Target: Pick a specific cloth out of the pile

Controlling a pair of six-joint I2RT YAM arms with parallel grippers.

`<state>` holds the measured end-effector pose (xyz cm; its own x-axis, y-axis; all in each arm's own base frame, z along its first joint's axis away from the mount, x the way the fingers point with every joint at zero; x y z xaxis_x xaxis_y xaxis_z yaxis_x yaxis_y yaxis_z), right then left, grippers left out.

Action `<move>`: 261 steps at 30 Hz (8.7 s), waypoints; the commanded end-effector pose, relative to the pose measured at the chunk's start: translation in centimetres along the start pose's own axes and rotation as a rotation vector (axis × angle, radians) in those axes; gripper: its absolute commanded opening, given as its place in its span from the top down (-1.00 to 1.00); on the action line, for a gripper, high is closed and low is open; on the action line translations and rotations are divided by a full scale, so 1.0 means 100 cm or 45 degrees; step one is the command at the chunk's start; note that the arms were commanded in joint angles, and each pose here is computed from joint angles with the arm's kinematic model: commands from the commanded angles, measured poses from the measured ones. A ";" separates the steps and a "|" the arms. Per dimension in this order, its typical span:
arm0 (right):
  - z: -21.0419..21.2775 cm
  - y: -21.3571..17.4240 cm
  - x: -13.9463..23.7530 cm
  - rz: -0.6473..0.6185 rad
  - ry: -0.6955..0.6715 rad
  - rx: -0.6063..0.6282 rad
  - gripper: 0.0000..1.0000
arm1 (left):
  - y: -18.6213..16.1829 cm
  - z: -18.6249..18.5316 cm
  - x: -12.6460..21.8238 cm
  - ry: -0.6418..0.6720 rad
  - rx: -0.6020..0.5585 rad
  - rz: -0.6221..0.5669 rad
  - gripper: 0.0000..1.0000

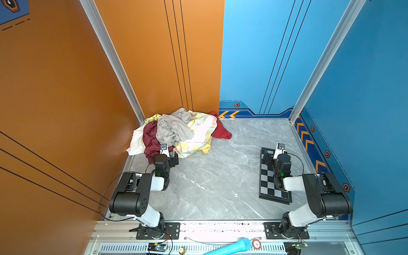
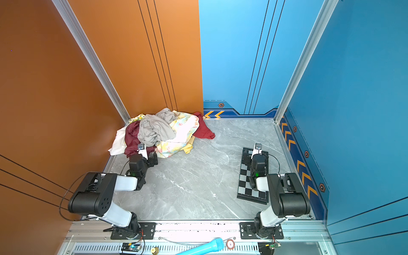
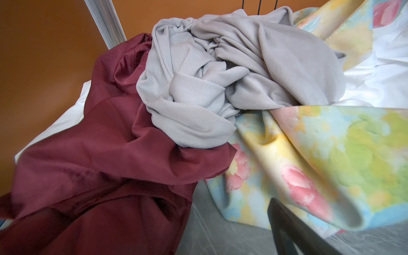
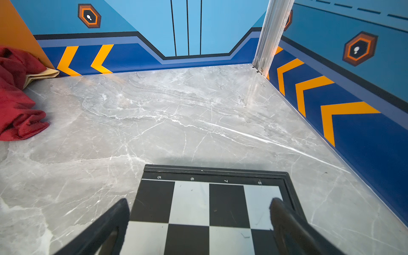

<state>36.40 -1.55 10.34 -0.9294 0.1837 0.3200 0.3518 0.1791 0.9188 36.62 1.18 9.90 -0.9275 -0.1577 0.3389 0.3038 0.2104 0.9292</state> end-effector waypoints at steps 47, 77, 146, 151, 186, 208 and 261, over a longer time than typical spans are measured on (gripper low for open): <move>0.096 0.171 0.072 -0.040 0.349 -0.087 -0.99 | 0.109 -0.001 0.059 0.274 0.471 0.667 -0.96; 0.224 0.165 0.059 0.080 0.747 0.097 -0.98 | 0.092 0.048 0.011 0.145 1.301 0.754 -0.98; 0.217 0.385 -0.027 -0.289 0.614 -0.427 1.00 | 0.133 -0.108 0.066 -0.341 0.187 0.578 -0.96; 0.206 0.434 0.004 -0.527 0.682 -0.497 1.00 | 0.144 -0.118 0.061 -0.377 0.251 0.527 -0.96; 0.163 0.523 0.164 -0.893 0.911 -0.604 1.00 | 0.195 -0.337 -0.036 -0.839 0.140 -0.241 0.26; 0.059 0.408 0.141 -0.646 0.564 -0.458 1.00 | 0.278 -0.432 0.154 -1.463 0.174 -0.240 1.00; 0.114 0.134 0.138 0.073 0.529 -0.481 1.00 | 0.018 -0.350 0.166 -1.004 0.357 0.413 1.00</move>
<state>29.78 15.03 26.11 -0.9012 -0.2620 0.3452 0.3920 -0.1534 0.9071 29.11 -35.98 22.83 -0.6837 0.6623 0.3065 0.6021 0.2745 0.7498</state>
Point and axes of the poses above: each gripper's point midway between its finger pads, its own x axis back along the fingers, its own z axis along the line the jaws close on, y = z × x, the point moved 3 cm from there along x, back along the fingers, and after that the axes turned 13 degrees about x, right-handed, at the moved point
